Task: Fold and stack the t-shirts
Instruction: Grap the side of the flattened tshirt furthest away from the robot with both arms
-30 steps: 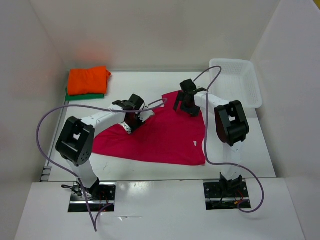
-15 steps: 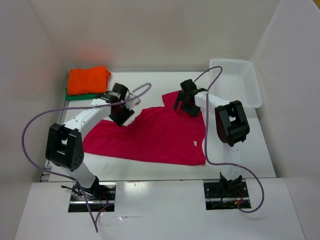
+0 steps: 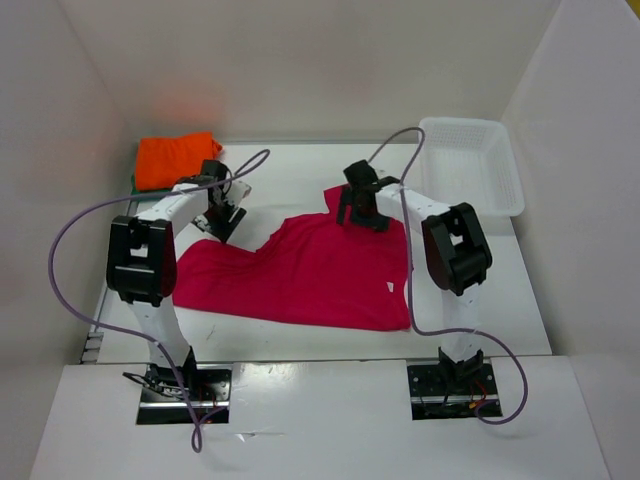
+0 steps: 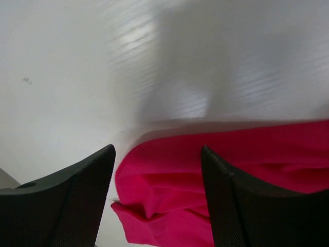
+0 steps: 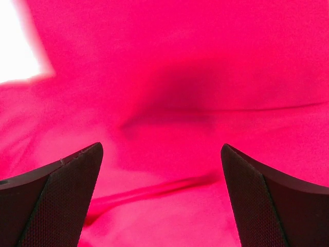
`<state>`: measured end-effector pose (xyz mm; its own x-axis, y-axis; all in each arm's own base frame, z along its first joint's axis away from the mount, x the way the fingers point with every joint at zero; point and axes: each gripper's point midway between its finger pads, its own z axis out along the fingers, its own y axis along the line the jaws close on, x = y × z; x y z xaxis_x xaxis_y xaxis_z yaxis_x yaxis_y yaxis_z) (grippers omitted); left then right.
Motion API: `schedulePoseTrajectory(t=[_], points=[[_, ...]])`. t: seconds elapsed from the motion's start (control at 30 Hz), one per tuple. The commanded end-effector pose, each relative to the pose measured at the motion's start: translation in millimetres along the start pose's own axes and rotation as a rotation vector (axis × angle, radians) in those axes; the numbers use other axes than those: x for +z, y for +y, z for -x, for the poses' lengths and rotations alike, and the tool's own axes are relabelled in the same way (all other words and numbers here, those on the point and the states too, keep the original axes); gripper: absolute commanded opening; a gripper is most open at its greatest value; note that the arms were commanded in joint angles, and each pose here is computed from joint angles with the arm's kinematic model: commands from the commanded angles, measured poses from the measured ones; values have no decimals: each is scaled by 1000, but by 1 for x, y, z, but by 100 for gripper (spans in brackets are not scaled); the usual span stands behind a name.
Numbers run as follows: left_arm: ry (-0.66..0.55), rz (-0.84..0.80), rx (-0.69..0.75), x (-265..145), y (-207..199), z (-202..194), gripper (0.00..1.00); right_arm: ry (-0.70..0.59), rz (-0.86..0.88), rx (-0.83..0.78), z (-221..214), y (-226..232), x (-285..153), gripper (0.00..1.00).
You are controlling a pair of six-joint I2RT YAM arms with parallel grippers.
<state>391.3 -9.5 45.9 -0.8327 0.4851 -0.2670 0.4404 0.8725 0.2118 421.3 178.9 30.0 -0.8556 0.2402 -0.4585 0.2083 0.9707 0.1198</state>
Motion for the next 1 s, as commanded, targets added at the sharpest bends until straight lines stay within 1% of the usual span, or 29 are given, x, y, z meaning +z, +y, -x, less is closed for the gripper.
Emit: schedulePoseTrajectory(t=[0.0, 0.03, 0.07, 0.1, 0.13, 0.17, 0.2, 0.23, 0.27, 0.3, 0.37, 0.43, 0.47, 0.53, 0.57, 0.6, 0.67, 0.73, 0.83, 0.87, 0.9, 0.97], points=[[-90, 40, -163, -15, 43, 9, 75, -160, 114, -251, 16, 84, -55, 100], [-95, 3, -187, -15, 42, 6, 75, -207, 157, -299, 30, 108, -71, 100], [-110, -5, -212, -18, 45, 6, 75, -196, 170, -333, 25, 120, -67, 100], [-101, -17, -235, -18, 50, -1, 75, -178, 222, -364, 16, 138, -73, 100], [-102, -55, -252, -15, 44, -4, 75, -196, 267, -357, 26, 152, -81, 100], [-91, -77, -261, -13, 41, -10, 75, -180, 292, -382, 19, 162, -78, 100], [-76, -100, -270, -9, 36, -18, 75, -172, 354, -392, 16, 178, -87, 100], [-77, -131, -283, -7, 33, -22, 75, -175, 373, -429, 14, 185, -89, 100], [-82, -145, -283, -8, 29, -23, 75, -153, 376, -458, 6, 189, -82, 100], [-70, -161, -295, -5, 27, -30, 76, -167, 414, -491, 2, 206, -90, 100], [-78, -197, -339, -4, 25, -33, 76, -135, 418, -569, -13, 214, -86, 100], [-82, -250, -371, 1, 24, -36, 76, -120, 425, -623, -26, 233, -77, 100], [-91, -264, -381, 2, 23, -32, 76, -106, 414, -636, -27, 237, -66, 98], [-77, -296, -398, 4, 21, -35, 76, -81, 438, -653, -38, 247, -60, 93], [-75, -310, -387, 7, 19, -36, 76, -90, 458, -650, -36, 254, -62, 91], [-81, -321, -387, 7, 18, -35, 76, -61, 472, -664, -48, 259, -52, 87], [-69, -296, -377, 8, 21, -38, 76, -47, 482, -676, -52, 262, -47, 82], [-79, -279, -366, 4, 25, -37, 76, -17, 515, -712, -72, 270, -48, 74], [-88, -274, -364, 1, 26, -35, 69, 31, 529, -754, -92, 269, -39, 69], [-92, -282, -364, 0, 25, -34, 61, 33, 535, -765, -98, 272, -41, 62], [-84, -286, -366, 2, 23, -37, 57, 64, 520, -779, -109, 269, -35, 58], [-89, -313, -367, 3, 18, -36, 49, 72, 514, -780, -110, 268, -34, 54]])
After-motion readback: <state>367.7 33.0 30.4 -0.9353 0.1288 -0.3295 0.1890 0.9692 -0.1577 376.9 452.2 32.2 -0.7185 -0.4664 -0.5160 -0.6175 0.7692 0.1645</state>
